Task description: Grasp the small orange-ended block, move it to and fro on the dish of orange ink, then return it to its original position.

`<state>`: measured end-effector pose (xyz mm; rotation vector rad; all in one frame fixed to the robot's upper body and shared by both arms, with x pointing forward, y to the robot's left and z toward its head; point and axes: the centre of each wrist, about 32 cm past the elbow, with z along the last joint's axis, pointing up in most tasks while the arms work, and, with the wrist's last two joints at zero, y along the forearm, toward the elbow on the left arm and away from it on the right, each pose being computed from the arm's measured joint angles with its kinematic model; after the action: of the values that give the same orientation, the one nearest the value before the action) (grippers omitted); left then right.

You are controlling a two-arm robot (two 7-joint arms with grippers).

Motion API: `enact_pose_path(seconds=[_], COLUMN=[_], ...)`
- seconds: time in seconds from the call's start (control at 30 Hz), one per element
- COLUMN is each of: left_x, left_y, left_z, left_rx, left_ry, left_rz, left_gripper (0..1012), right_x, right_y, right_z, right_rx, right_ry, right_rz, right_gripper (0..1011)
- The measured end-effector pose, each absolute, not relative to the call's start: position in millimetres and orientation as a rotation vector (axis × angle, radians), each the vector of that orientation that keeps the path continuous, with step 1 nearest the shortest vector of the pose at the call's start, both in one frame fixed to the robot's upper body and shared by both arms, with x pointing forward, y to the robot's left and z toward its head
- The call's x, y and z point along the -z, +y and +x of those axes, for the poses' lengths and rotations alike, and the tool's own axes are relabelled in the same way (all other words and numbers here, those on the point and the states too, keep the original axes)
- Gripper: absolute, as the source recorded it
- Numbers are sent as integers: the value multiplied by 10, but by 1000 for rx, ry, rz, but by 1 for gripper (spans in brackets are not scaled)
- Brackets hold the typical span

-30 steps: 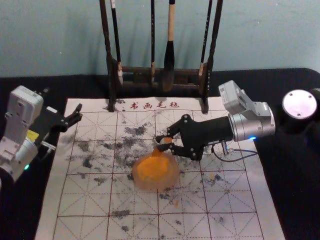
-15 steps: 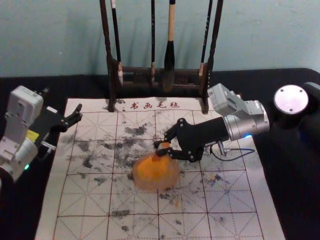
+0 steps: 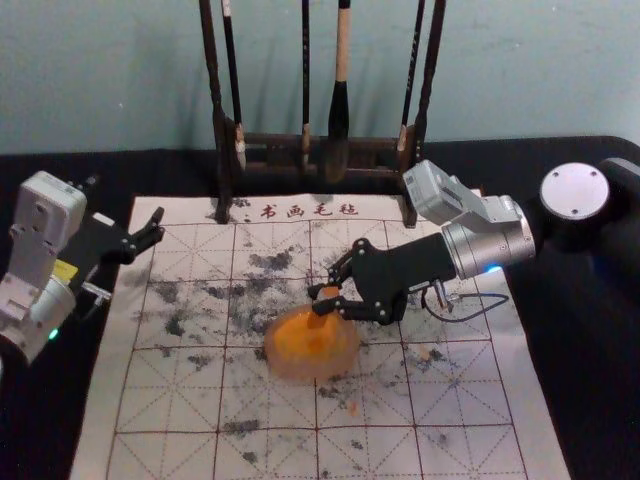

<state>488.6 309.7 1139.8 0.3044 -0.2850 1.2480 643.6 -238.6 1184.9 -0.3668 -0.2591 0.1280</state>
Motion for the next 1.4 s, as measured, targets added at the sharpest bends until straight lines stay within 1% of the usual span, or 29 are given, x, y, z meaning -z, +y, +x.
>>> enact_pose_path(seconds=[0.33, 0.9, 1.4], left_x=[-11398, -11398, -11398], left_y=[3097, 3097, 3097], left_z=[4886, 4886, 4886], left_rx=[-1248, -1248, -1248], left_ry=[-285, -285, -285], left_rz=[304, 304, 305], left_gripper=[1001, 1001, 1001], right_x=[-11827, -11815, -11851], right_y=[-2336, -2261, -2288], right_z=[6481, 6522, 6541], right_rx=[-157, -131, -109], right_ry=[-248, -277, -295], right_rz=[-404, -413, -431], right_gripper=[134, 134, 134])
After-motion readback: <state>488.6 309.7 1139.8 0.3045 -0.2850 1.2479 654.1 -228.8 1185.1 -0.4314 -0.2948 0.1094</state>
